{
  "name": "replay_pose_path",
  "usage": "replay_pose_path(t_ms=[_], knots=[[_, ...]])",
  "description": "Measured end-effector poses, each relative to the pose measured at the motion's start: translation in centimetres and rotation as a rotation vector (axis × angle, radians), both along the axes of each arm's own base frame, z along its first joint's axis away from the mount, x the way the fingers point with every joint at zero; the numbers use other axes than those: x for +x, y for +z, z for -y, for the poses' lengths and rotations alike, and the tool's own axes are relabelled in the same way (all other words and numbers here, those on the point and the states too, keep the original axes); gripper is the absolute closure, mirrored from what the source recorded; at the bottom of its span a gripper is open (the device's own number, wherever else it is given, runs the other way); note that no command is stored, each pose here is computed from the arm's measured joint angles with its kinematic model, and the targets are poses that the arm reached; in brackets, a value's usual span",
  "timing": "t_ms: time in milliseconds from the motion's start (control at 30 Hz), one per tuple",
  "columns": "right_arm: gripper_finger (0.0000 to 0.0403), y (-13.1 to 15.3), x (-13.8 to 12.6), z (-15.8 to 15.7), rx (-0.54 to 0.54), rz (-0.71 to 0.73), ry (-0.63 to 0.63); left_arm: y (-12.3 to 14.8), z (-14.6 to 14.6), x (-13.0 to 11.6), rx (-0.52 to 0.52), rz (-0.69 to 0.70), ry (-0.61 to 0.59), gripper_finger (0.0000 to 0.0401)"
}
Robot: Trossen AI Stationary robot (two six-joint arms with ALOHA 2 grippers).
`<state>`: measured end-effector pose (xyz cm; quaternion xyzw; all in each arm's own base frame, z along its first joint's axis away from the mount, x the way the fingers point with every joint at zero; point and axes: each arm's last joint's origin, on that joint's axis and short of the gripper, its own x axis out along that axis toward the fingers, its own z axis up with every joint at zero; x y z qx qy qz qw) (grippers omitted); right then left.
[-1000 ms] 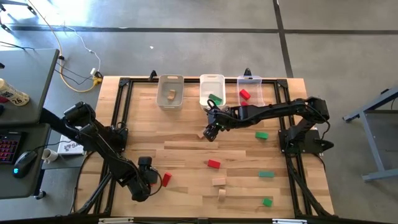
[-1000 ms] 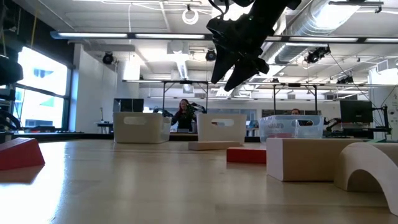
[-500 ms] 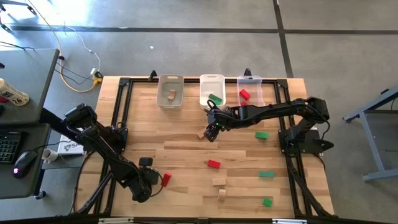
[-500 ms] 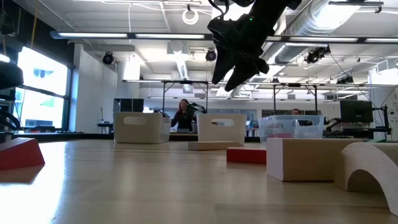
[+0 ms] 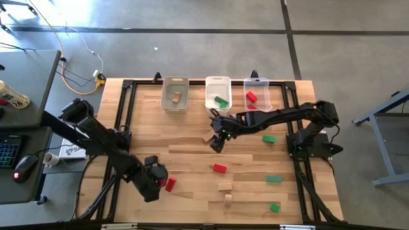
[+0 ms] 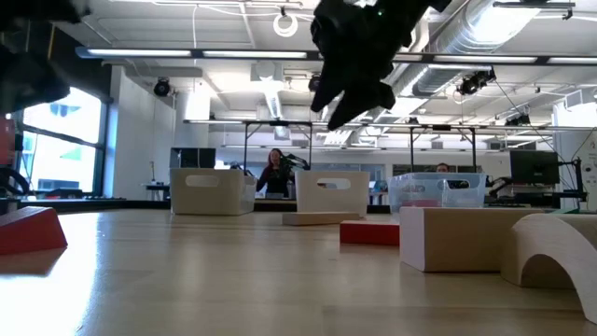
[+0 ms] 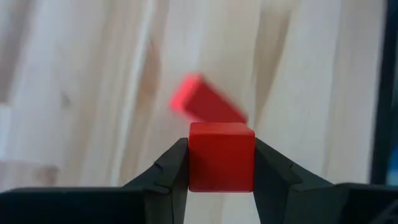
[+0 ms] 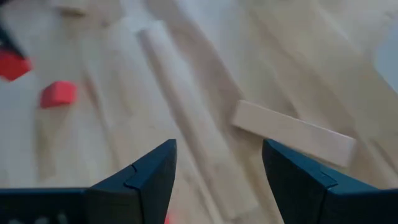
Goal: Sort & place blocks by color
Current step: Put the red block into the transparent bin
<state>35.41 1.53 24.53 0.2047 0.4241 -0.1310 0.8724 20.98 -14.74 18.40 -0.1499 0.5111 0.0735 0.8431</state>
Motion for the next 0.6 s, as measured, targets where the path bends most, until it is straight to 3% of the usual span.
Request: replay_pose_path(t_ms=[333,600], knots=[[0.0181,1.1,0.9,-3.4,-0.079,0.162,0.240,3.7,-4.5,2.2,-0.083,0.238,0.201,0.0292],[0.0181,2.3,1.7,-4.7,-0.202,0.326,0.362,5.3,-8.2,3.5,-0.129,0.328,0.246,0.0292]])
